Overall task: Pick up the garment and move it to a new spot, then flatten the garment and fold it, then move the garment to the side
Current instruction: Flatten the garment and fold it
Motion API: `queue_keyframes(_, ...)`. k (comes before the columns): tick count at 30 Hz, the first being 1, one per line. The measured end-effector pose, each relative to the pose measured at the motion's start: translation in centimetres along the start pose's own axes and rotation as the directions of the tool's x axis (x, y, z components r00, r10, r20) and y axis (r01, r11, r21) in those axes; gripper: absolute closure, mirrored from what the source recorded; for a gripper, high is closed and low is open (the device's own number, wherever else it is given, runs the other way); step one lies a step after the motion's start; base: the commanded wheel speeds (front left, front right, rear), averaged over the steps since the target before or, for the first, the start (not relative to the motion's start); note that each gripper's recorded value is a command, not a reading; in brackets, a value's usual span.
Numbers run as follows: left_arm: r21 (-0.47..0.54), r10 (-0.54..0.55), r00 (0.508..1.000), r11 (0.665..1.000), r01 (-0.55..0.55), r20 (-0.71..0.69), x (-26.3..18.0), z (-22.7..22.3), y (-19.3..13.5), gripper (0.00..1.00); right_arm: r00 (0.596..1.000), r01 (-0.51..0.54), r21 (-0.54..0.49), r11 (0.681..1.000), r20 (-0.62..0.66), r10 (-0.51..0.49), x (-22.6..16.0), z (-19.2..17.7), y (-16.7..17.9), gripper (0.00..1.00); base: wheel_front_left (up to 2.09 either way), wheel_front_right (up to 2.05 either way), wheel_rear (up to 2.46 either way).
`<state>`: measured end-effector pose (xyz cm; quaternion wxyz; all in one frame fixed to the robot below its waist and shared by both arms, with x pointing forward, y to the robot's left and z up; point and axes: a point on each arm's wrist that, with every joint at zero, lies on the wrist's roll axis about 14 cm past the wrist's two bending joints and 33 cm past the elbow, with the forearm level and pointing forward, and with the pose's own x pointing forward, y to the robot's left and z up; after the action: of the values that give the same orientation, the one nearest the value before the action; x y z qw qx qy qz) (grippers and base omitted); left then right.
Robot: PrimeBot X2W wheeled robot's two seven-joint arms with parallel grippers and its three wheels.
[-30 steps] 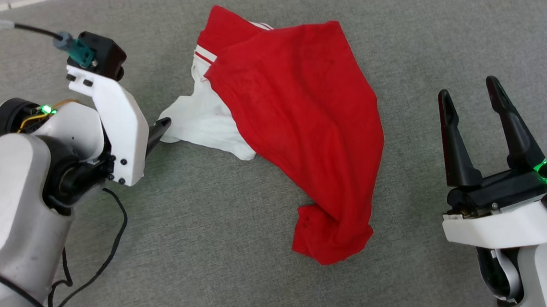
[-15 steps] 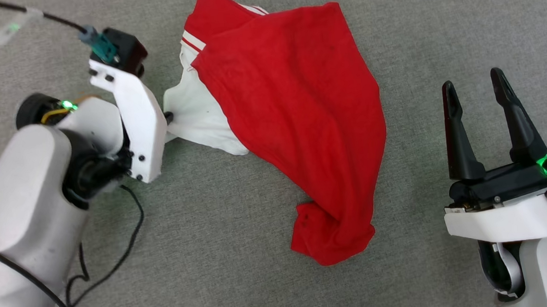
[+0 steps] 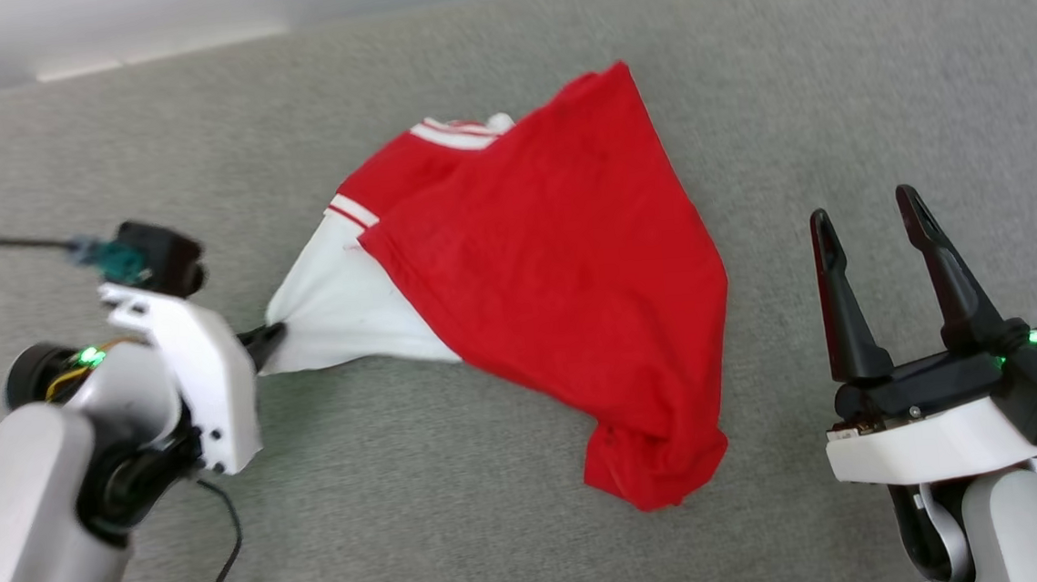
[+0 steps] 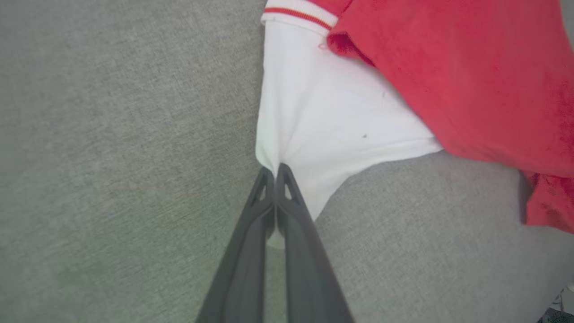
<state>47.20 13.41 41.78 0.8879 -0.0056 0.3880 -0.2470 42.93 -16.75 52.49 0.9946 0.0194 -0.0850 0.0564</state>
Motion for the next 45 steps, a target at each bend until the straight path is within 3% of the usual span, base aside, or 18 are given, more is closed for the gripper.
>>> queue_keyframes(9, -0.096, 0.162, 0.977, 0.984, -0.15, 0.14, -7.2, -1.1, 3.5, 1.0, 0.998, -0.053, 0.019, 0.998, 0.038, 0.052, -0.2, 1.5, 2.0, 0.0, 0.0, 0.0, 0.0)
queue_keyframes(19, -0.185, 0.198, 0.98, 0.965, -0.187, 0.038, -7.4, -9.1, 2.7, 1.0, 0.997, -0.073, 0.026, 0.997, 0.038, 0.072, -0.6, 1.7, 2.9, 0.0, 0.0, 0.0, 0.0)
queue_keyframes(20, -0.179, 0.202, 0.979, 0.965, -0.192, 0.041, -7.3, -9.5, 2.7, 0.63, 0.997, -0.075, 0.027, 0.997, 0.036, 0.074, -0.6, 1.7, 2.9, 0.0, 0.0, 0.0, 0.0)
queue_keyframes(21, -0.175, 0.209, 0.976, 0.965, -0.195, 0.064, -7.2, -9.3, 2.7, 0.0, 0.997, -0.075, 0.027, 0.997, 0.036, 0.074, -0.6, 1.7, 3.0, 0.0, 0.0, 0.0, 0.0)
queue_keyframes(26, -0.168, 0.223, 0.926, 0.969, -0.178, 0.305, -7.3, -5.4, 2.1, 0.0, 0.996, -0.081, 0.022, 0.996, 0.036, 0.08, -0.9, 1.8, 3.2, 0.0, 0.0, 0.0, 0.0)
queue_keyframes(29, -0.119, 0.229, 0.84, 0.973, -0.196, 0.491, -8.7, -2.0, 2.0, 0.0, 0.996, -0.083, 0.021, 0.996, 0.036, 0.082, -1.3, 2.0, 3.3, 0.0, 0.0, 0.0, 0.0)
queue_keyframes(33, -0.094, 0.248, 0.679, 0.962, -0.255, 0.691, -11.3, 1.1, 1.7, 0.0, 0.995, -0.086, 0.019, 0.996, 0.051, 0.085, -1.6, 2.6, 3.4, 0.0, 0.0, 0.0, 0.0)
queue_keyframes(37, -0.104, 0.258, 0.605, 0.955, -0.278, 0.754, -12.6, 1.7, 0.5, 0.0, 0.995, -0.088, 0.014, 0.996, 0.046, 0.087, -2.0, 2.6, 3.5, 0.0, 0.0, 0.0, 0.0)
queue_keyframes(41, -0.122, 0.262, 0.483, 0.945, -0.302, 0.836, -15.4, 4.0, -0.9, 0.0, 0.994, -0.098, 0.006, 0.995, 0.044, 0.098, -1.9, 2.4, 3.8, 0.0, 0.0, 0.0, 0.0)
queue_keyframes(45, -0.148, 0.283, 0.453, 0.939, -0.31, 0.845, -16.2, 3.2, -1.8, 0.0, 0.991, -0.134, -0.012, 0.991, 0.016, 0.134, -1.7, 1.5, 4.7, 0.0, 0.0, 0.0, 0.0)
